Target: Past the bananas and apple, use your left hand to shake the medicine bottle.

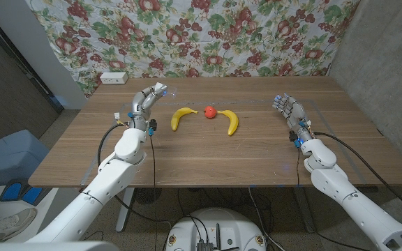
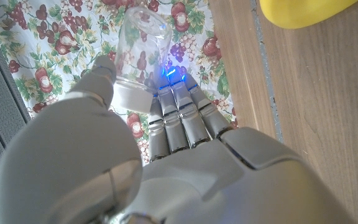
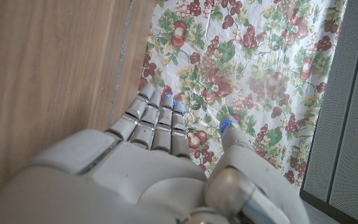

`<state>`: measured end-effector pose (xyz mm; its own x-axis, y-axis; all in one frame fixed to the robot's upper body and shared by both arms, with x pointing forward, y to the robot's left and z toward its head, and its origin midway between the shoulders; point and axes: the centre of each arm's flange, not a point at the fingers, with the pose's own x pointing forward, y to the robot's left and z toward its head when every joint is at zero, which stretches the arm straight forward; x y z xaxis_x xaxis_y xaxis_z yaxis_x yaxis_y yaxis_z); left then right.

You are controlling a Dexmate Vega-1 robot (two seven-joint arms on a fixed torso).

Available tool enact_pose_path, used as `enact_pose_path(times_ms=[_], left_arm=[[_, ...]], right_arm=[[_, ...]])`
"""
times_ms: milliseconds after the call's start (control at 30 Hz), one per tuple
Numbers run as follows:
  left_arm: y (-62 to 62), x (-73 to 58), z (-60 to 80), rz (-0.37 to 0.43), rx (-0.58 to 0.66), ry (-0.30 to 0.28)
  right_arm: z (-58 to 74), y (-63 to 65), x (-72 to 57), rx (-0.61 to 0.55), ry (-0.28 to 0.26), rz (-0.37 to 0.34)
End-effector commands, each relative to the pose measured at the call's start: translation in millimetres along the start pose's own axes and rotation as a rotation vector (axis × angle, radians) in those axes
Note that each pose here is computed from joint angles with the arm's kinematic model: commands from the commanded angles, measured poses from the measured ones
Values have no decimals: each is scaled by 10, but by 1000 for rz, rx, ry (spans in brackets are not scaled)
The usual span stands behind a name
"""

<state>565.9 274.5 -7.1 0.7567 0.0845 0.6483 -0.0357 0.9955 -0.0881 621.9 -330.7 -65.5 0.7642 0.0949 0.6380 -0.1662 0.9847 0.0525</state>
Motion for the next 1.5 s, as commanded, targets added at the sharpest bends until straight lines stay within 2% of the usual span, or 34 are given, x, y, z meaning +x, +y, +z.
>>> enact_pose_path(times_ms=[33,167,267,700,1167,1500], left_arm=[[-88,39,-6,-72,69,26],[-133,62,21,-118,132,28],[-170,69,55,-134,206,15],[-286,93,183,-203,388,-22],[-416,126,254,-286,517,-28],[-512,121,299,-304,624,-46]], right_arm=[[-14,-12,-14,5,1,-8],[-14,-14,-15,0,0,-5],[-15,-18,-19,3,0,-7],[-33,-37,-46,9,1,-13],[-42,-68,-78,13,0,-22],[-49,-85,-81,15,1,-22]])
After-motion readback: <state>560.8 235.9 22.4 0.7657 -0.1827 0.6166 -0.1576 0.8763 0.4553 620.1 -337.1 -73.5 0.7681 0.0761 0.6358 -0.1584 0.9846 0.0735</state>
